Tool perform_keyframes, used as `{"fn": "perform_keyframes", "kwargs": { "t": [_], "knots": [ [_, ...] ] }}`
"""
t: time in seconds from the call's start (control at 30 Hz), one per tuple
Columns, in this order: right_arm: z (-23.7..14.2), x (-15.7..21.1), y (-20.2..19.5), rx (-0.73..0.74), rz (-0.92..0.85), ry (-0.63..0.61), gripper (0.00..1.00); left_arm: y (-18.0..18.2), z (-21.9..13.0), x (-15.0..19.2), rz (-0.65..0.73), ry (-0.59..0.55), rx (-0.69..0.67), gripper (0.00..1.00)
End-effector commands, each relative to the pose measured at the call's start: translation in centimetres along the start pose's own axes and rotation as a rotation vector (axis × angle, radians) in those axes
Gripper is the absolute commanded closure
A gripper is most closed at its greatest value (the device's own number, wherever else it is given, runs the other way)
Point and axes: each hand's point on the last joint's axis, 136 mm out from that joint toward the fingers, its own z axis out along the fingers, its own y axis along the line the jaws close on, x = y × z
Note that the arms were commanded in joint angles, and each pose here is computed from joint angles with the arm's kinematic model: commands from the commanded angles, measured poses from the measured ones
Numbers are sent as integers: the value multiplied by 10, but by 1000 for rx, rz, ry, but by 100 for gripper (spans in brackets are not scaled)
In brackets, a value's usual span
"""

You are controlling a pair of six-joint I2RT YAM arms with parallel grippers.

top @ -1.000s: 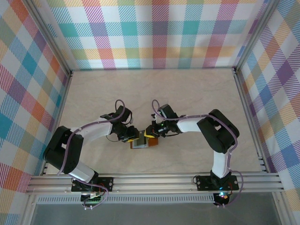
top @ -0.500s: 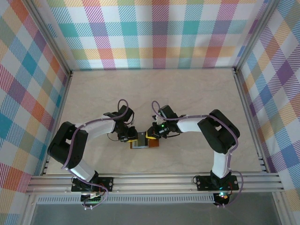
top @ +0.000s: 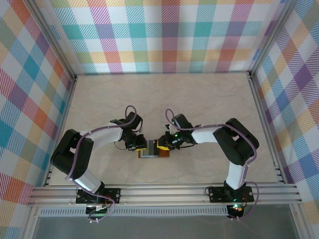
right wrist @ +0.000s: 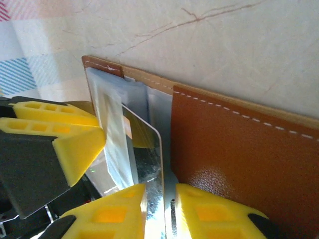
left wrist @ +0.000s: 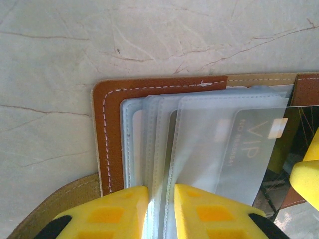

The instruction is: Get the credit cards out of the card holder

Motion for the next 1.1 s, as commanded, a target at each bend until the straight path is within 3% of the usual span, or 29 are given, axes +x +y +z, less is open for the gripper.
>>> {"fn": "perform_keyframes", "kwargs": {
  "t": [0.0,0.3,0.5,0.83,1.07],
  "knots": [
    [3,2,9,-87,29,10,78,29,11,16,-28,47,-114,76],
    [9,5,-1,-68,45,34,76,28,11,16,-27,47,-113,76],
    [7,4,-1,-53,40,30,85,27,10,14,-29,43,-112,76],
    [-20,11,-32,247,5,23,91,25,5,12,-23,32,-112,76],
    [-37,11,-14,274,-49,28,93,19,2,11,-23,28,-85,75]
  ]
}}
